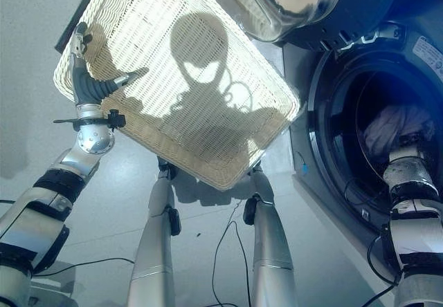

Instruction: Put the clothes into the washing machine.

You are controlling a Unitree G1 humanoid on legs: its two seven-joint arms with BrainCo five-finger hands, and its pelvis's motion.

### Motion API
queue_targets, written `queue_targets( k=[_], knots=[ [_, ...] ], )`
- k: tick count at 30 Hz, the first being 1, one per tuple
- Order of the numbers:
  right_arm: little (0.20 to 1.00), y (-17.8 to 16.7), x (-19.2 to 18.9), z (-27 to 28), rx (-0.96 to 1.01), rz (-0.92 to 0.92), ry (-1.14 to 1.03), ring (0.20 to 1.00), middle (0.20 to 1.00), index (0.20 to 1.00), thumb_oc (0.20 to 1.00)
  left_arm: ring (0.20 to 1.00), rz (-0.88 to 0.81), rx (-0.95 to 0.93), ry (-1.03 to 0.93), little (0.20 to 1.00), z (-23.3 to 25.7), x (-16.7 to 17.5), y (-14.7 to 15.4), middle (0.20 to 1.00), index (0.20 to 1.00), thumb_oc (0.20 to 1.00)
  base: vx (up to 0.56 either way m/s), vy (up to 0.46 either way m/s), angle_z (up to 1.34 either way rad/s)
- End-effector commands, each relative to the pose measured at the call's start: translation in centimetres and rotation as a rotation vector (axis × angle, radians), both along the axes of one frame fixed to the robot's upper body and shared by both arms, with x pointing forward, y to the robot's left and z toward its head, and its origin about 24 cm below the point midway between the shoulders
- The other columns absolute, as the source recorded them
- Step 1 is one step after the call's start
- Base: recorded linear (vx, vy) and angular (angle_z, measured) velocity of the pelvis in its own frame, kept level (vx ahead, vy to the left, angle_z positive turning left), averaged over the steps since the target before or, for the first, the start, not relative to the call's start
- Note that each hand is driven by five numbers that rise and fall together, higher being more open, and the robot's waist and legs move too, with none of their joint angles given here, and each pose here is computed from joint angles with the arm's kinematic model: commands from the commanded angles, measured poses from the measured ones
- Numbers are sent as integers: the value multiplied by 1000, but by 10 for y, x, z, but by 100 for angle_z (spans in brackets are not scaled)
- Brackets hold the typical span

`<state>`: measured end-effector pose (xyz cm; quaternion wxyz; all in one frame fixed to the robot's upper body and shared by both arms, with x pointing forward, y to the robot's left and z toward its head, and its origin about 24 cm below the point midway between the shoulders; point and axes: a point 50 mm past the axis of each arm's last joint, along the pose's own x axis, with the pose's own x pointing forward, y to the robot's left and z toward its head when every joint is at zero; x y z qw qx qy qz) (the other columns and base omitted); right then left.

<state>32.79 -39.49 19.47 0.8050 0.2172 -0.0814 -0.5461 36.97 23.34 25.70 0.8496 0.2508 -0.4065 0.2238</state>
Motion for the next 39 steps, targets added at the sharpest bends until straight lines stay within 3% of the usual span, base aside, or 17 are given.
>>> queue_targets(
  k=[1,8,17,31,39],
  knots=[
    [1000,-15,-10,22,-169,-35,77,1000,1000,1000,1000,1000,-64,-56,-73,1000,17,0,-14,1000,1000,1000,-5,47,1],
    [1000,15,8,18,-487,35,267,1000,1000,1000,1000,1000,-67,-79,-84,1000,16,2,-23,1000,1000,1000,-8,51,2],
    [1000,48,23,13,-722,105,311,1000,1000,1000,1000,1000,-79,-90,-83,1000,11,2,-30,1000,1000,1000,-2,13,0],
    [1000,87,23,-11,-901,168,305,1000,1000,1000,1000,1000,-104,-127,-74,1000,-3,-1,-34,1000,1000,1000,0,5,0],
    [1000,92,5,-66,-868,246,389,1000,1000,1000,1000,1000,-90,-156,53,1000,-45,-5,-23,1000,1000,1000,-32,48,-4]
  ],
)
